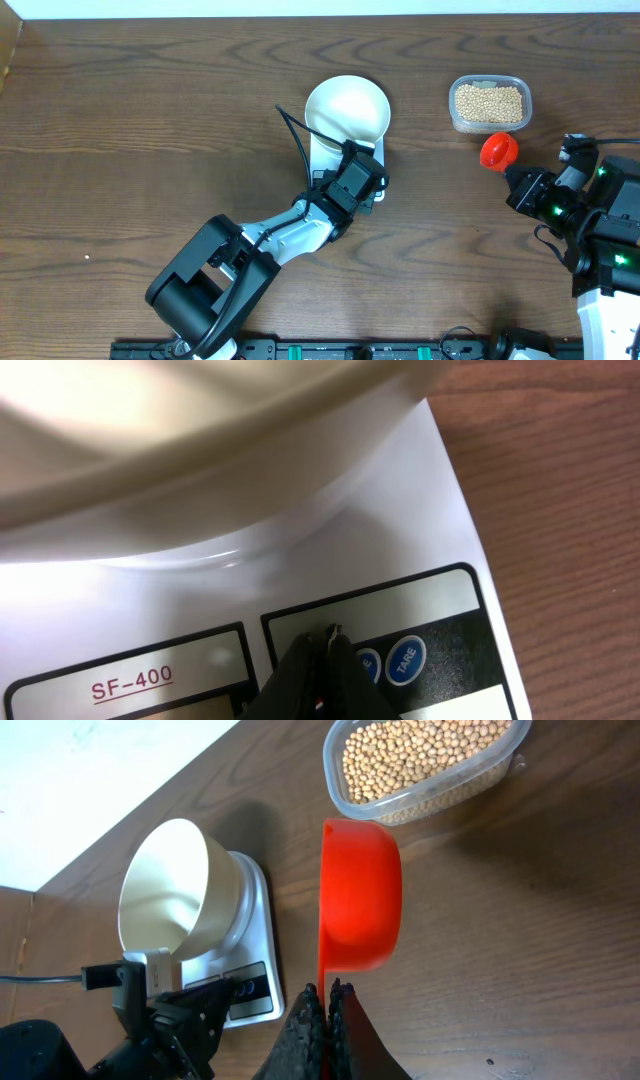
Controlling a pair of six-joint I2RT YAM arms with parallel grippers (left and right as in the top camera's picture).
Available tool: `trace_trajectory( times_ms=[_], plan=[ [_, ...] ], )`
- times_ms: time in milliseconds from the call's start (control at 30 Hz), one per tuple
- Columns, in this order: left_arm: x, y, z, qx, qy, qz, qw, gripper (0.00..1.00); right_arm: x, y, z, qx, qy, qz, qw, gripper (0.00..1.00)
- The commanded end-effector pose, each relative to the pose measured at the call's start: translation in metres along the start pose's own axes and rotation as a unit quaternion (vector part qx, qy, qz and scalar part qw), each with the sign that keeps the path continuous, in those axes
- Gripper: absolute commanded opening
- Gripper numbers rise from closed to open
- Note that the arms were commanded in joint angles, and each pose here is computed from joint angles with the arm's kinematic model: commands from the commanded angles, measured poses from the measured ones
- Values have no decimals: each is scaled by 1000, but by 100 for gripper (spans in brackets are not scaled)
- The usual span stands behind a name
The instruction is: Scoop item into bowl and weigh 50g on scale
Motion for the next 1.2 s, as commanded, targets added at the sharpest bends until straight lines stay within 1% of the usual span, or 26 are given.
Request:
trace_trajectory(
  times_ms=[0,400,833,1000,1167],
  plan=[
    [35,27,15,-46,57,13,997,7,-6,0,-4,3,-9,-8,1000,1],
    [46,34,13,-62,79,-4,995,7,-6,0,-4,3,-8,-7,1000,1],
    [52,39,12,-73,93,-5,993,7,-6,0,-4,3,-8,-7,1000,1],
    [53,47,10,-98,89,-3,991,7,-6,0,-4,3,-8,-7,1000,1],
    [53,49,10,-102,90,-1,991,7,-6,0,-4,3,-8,-7,1000,1]
  ],
)
Point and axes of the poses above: each gripper's point midway between its finger pads, its own z axis out along the fingers, its own y axis along the line the jaws close on, x = y × z, the point moved 2 cm from there along -z, back along the fingers, and after that the axes turned 10 degrees about -z, right-handed, at the moved point
